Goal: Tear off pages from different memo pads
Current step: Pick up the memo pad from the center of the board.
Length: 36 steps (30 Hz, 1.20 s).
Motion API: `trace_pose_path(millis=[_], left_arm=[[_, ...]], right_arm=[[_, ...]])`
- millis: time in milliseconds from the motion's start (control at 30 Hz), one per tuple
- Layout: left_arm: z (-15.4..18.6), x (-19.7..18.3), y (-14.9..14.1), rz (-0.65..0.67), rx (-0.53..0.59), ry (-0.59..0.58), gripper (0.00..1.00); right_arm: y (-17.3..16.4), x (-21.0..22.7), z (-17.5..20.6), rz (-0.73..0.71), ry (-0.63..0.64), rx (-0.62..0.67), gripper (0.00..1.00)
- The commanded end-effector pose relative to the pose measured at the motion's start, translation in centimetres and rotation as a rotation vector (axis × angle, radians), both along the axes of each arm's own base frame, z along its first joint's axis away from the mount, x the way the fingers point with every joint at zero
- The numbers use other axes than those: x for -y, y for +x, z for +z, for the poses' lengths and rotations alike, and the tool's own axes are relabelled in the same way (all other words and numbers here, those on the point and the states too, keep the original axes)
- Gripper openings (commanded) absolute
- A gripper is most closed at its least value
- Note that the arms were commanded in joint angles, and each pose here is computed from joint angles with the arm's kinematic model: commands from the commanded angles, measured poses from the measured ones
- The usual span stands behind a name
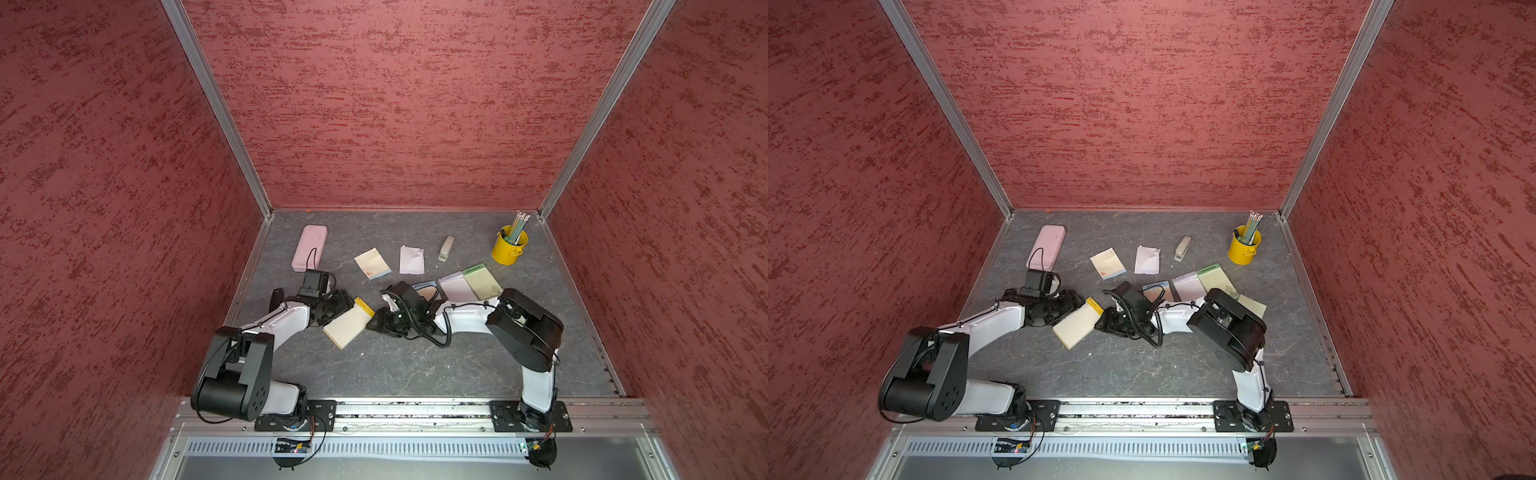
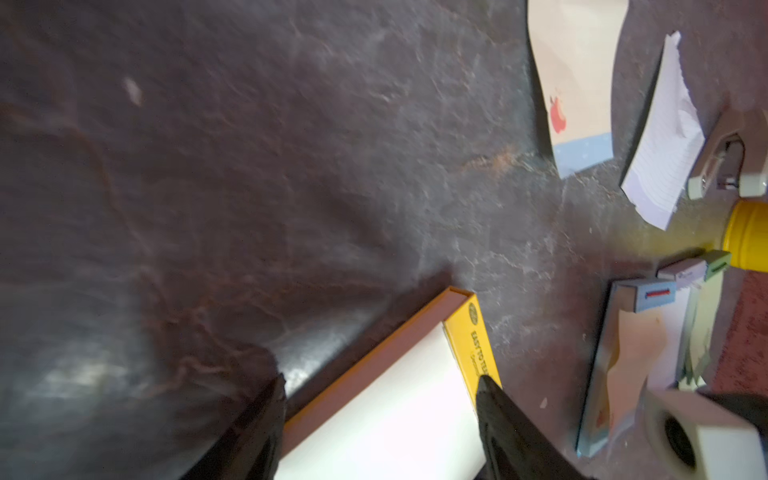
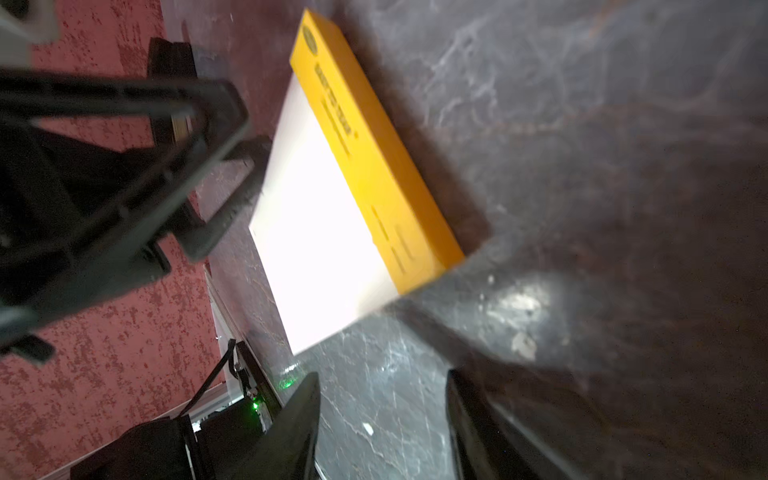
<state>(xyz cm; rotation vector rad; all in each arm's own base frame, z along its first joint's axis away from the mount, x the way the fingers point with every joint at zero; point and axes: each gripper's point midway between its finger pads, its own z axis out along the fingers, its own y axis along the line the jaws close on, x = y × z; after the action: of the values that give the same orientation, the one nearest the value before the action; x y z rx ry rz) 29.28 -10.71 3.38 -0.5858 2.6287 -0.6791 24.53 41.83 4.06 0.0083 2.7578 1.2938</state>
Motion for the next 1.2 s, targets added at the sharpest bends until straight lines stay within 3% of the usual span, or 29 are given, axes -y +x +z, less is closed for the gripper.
trace_pose_path(millis=[0,167,267,467,800,1033,1167], left_arm=[[-1.6,2.2,-3.3,0.010,-0.122,-0.078,0.71],[0.5,5.2,-3.9,-0.018,-0.095,-0.150,0.70],[1.6,4.9,-4.2,-0.028,-0.081,-0.135,0.70],[0.3,1.9,-5.0,-0.003,-0.097,-0.057,0.68],[-0.6,4.1,-6.7,-0.022,-0.113,-0.095,0.66],[-0.5,5.2,-6.4,-0.040,-0.108,-0.106,0.57],[-0.8,5.4,-6.5,-0.046,-0.112,-0.109,0.45]], right_arm=[[2.6,0.1,0.8,-0.043,0.020,0.038,0.50],[5.4,3.2,1.1,-0.087,-0.036,0.089,0.50],[5.7,5.0,1.2,-0.087,-0.075,0.102,0.50],[2.9,6.7,0.6,-0.051,-0.097,0.052,0.50],[0.4,7.4,-1.3,0.083,-0.232,0.080,0.48],[-1.3,5.2,-0.4,0.160,-0.241,0.114,0.33],[-1.5,4.2,0.1,0.175,-0.240,0.136,0.19]])
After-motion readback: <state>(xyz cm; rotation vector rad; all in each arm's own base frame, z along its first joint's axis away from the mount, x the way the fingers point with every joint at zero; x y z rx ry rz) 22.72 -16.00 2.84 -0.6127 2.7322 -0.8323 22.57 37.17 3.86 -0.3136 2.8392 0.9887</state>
